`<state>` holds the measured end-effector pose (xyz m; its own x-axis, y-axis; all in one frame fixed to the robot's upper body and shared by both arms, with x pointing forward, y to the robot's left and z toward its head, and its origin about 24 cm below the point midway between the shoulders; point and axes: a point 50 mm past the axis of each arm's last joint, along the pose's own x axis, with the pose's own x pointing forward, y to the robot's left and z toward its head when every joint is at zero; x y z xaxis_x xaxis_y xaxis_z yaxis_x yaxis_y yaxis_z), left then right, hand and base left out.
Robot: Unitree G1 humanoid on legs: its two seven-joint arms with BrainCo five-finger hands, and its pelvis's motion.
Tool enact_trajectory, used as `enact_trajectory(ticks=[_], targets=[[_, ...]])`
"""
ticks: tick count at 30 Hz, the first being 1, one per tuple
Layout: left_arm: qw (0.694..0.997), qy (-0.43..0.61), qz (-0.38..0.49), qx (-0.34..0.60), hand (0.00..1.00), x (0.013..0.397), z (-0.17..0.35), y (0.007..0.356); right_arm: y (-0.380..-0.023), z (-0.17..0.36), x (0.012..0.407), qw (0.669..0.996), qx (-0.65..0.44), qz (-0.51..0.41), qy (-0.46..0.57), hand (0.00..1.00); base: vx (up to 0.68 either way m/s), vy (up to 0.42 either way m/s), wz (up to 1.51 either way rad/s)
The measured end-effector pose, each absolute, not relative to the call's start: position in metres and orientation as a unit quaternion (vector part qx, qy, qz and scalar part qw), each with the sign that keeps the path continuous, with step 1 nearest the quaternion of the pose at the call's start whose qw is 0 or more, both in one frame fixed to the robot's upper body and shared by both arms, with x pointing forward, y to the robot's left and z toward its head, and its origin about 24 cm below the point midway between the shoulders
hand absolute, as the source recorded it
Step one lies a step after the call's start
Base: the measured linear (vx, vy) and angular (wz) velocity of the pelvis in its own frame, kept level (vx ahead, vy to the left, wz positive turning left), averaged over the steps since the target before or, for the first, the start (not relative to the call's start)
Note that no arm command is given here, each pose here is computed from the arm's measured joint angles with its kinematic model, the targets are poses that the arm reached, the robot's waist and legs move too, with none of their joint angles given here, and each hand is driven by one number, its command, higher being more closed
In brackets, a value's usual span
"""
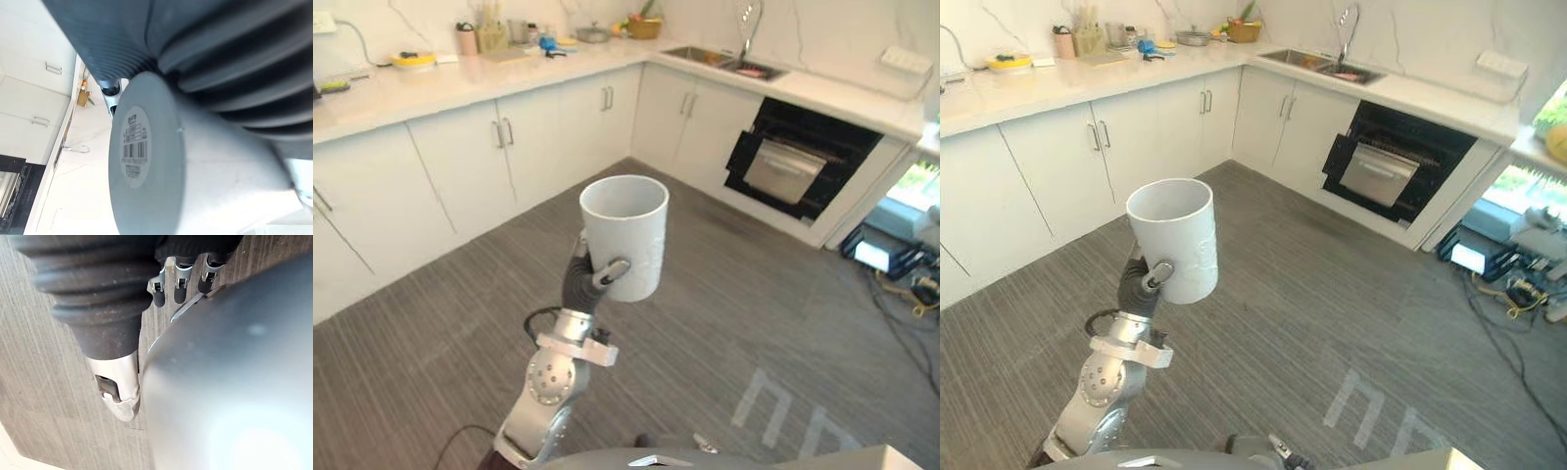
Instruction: Walk over to the sink, pick up the cup, carry it to the dishwasher, place the cup inside the dishwasher, then close the dishwasher door
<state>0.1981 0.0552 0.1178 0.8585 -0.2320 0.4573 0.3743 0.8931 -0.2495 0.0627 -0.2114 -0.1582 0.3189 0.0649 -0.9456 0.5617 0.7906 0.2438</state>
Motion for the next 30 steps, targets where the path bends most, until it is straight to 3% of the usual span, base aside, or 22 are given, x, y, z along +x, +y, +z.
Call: enact_trajectory(ticks=[7, 15, 21, 30], targets=[[0.945, -0.242, -0.130, -0.180, 1.00, 0.202, 0.129, 0.074, -0.219, -0.157, 0.058, 0.760, 0.279, -0.180, 0.559, 0.00, 0.22, -0.069, 0.35], [0.969, -0.183, -0.070, -0.149, 1.00, 0.206, 0.097, 0.098, -0.206, -0.164, 0.061, 0.769, 0.247, -0.120, 0.577, 0.00, 0.23, 0.092, -0.43], [0.969, -0.185, -0.086, -0.143, 1.00, 0.206, 0.094, 0.095, -0.202, -0.165, 0.062, 0.774, 0.239, -0.114, 0.575, 0.00, 0.14, 0.084, -0.24], [0.956, -0.192, -0.176, -0.135, 1.00, 0.209, 0.108, 0.070, -0.195, -0.160, 0.075, 0.793, 0.237, -0.087, 0.555, 0.00, 0.23, -0.048, 0.11]])
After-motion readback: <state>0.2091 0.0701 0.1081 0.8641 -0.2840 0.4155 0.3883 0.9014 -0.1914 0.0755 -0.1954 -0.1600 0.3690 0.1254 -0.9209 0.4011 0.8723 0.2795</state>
